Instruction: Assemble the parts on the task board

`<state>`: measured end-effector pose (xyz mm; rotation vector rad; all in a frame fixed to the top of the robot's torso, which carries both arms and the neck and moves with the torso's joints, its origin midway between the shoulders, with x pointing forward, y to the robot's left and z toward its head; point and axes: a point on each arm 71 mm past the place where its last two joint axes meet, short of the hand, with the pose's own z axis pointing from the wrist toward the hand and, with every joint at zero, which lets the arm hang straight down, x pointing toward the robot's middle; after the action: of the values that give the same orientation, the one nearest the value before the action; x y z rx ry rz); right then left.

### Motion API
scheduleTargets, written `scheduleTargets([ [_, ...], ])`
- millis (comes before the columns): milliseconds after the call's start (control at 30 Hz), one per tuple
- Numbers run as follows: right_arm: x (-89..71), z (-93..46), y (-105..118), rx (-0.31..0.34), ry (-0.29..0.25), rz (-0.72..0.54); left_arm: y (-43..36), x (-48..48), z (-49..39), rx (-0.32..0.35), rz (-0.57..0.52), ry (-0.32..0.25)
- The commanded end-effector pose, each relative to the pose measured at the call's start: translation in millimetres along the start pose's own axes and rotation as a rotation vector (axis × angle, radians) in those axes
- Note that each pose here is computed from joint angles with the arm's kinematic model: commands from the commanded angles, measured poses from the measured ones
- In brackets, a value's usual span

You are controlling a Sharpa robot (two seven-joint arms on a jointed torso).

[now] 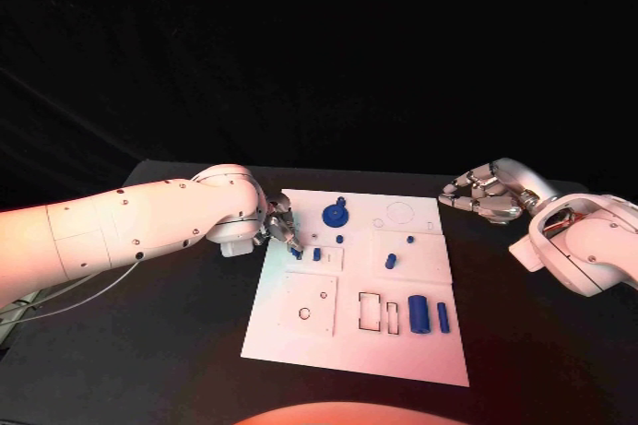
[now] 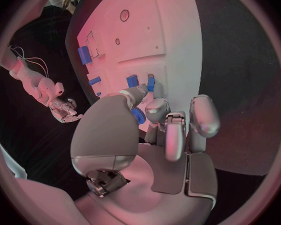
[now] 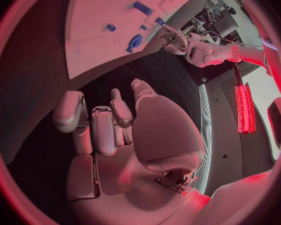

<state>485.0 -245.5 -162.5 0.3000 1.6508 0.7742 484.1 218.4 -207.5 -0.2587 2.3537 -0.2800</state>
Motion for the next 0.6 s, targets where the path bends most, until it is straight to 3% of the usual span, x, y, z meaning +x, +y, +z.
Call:
scheduleTargets([
  [33,0.5,0.0,1.1,-0.013,0.002,-0.007,-2.1,2.5,0.2,0.008,0.017,0.007],
  [600,0.2,-0.6,0.9,-0.012,0.002,-0.007,-3.2,4.3,0.1,0.014,0.008,-0.034],
])
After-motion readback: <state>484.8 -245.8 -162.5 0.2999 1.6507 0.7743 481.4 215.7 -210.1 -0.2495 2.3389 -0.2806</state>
